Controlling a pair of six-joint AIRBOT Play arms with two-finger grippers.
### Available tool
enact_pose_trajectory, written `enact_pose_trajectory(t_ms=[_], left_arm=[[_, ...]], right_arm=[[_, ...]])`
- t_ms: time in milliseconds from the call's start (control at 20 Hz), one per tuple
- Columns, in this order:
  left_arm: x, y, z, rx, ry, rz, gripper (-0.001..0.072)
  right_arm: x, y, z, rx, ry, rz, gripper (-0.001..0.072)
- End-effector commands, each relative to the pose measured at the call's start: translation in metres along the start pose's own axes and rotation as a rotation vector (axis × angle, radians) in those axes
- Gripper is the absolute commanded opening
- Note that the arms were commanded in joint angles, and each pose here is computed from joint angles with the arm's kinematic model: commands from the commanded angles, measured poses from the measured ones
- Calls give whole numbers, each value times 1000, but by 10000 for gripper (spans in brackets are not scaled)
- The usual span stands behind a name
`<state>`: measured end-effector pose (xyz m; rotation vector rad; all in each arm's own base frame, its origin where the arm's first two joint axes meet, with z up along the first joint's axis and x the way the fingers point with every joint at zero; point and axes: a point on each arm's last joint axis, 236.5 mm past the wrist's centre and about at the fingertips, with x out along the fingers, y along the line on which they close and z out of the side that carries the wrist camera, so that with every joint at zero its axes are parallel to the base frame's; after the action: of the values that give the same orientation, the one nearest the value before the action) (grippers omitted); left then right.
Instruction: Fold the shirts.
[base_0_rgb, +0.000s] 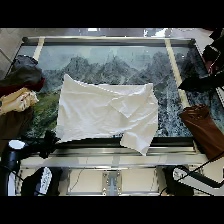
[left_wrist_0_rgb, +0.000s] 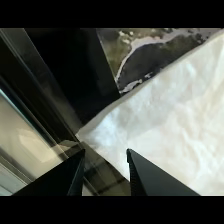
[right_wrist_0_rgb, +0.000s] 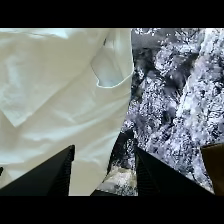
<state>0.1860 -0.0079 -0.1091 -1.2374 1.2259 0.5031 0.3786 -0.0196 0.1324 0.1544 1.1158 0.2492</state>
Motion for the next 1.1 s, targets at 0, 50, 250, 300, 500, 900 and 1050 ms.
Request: enact_pose_trajectory(t_ms=[0,50,250,300,500,900,1050], left_arm=[[6,3,8,-14,-15,11,304],[6,0,13,-18,-34,-1,301],[5,-13,22,-46,-70,-56,27],[5,-12,22,-45,-70,-55,11],[4,-24,20,14,-63,-97,11],[-1,-51,18,112,-64,-210,11],[-1,-51,18,157,-71,-209,11]], right_arm=[[0,3,-6,0,25,10,425],[0,3,-7,0,31,12,424],[0,4,-8,0,36,14,424],[0,3,-9,0,36,13,424],[-2,-36,-27,2,106,-135,424],[136,-18,-154,541,108,254,429],[162,-1,-175,562,128,333,455]])
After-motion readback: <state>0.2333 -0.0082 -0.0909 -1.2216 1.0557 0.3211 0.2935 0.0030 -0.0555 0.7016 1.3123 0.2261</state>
